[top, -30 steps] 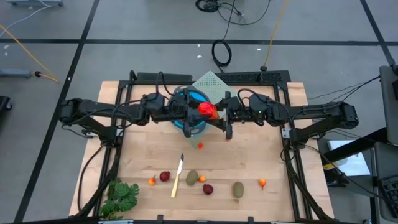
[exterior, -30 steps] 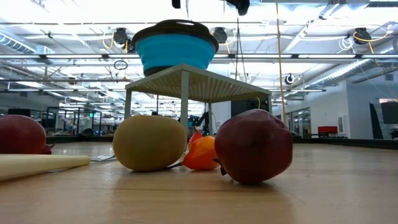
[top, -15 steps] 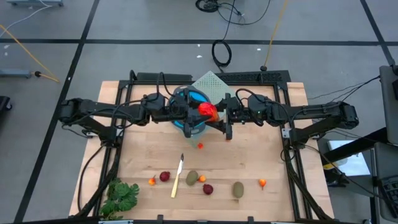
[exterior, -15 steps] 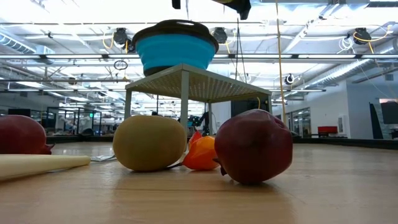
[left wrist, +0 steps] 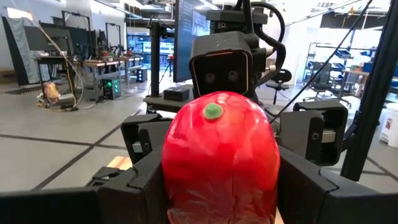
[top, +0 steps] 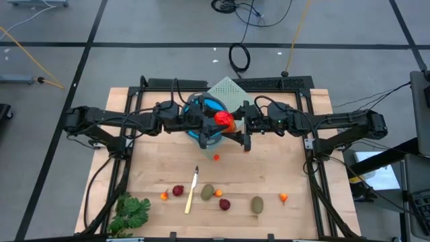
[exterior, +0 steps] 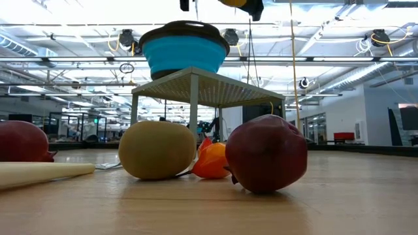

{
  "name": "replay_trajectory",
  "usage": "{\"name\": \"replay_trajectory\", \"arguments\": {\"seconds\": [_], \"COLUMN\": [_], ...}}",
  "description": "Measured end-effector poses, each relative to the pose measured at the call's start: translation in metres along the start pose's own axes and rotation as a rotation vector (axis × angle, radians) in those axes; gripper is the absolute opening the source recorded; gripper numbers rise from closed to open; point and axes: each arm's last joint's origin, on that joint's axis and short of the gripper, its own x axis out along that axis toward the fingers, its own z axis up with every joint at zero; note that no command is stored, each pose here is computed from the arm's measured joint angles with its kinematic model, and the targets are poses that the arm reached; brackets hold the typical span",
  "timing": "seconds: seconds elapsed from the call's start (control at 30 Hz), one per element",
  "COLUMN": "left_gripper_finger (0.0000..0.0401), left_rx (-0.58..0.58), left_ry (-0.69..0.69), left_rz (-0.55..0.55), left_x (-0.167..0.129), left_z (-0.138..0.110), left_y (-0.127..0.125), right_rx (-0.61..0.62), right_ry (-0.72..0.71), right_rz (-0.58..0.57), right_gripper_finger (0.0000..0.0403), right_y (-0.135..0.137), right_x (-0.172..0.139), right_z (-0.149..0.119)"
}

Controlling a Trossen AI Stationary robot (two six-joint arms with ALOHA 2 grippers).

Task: Pick & Place Fruit
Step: Put the mango into the blue strainer bowl

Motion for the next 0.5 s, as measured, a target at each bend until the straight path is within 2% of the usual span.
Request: {"name": "replay_trajectory", "arguments": {"seconds": [0.2, 0.5], "left_gripper_finger": [0.0218, 0.0218], "left_rx": [0.059, 0.067], "left_ry": [0.037, 0.109], "left_rz": [0.04, 0.127], "left_x": [-0.003, -0.019], "left_z": [-0.001, 0.008], "left_y": [0.003, 0.011], "right_rx": [0.001, 0.003], "right_ry": [0.018, 0.025], "right_rz": [-0.011, -0.04], "right_gripper_finger": [0.0332, 0.0333], "right_y": [-0.001, -0.007], "right_x": [0.0, -0.001], "right_z": [-0.002, -0.001]}}
